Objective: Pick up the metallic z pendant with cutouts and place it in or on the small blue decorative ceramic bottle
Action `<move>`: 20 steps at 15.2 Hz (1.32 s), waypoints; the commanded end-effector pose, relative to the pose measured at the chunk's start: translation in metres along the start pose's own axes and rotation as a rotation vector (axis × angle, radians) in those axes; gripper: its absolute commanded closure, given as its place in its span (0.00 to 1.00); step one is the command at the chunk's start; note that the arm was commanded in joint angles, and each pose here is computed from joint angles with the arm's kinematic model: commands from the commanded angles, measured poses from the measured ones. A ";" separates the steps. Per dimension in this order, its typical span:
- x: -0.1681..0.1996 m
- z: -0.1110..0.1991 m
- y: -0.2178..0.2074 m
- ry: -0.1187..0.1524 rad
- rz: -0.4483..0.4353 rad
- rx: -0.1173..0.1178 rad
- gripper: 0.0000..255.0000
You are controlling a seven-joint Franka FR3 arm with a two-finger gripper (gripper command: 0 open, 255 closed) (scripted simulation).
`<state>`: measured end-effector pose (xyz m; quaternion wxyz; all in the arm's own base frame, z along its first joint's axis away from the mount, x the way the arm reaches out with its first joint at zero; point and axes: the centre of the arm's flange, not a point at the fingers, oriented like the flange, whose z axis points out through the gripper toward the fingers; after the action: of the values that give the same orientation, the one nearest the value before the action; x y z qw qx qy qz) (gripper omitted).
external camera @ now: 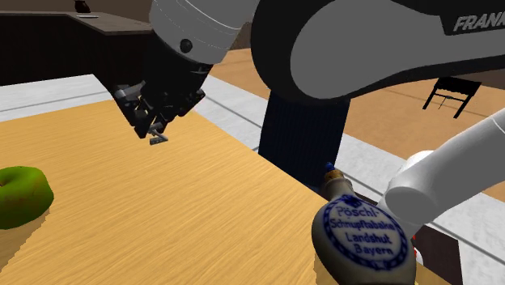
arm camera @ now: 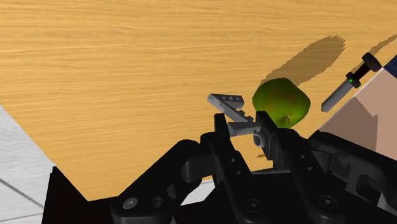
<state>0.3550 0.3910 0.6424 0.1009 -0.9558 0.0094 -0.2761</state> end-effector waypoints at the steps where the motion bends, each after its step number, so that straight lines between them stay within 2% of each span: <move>1: -0.015 -0.014 0.011 0.000 0.001 0.003 1.00; 20: -0.184 -0.156 0.129 0.000 0.001 0.003 1.00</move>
<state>0.1342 0.2568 0.6486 0.1021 -0.9555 0.0094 -0.2767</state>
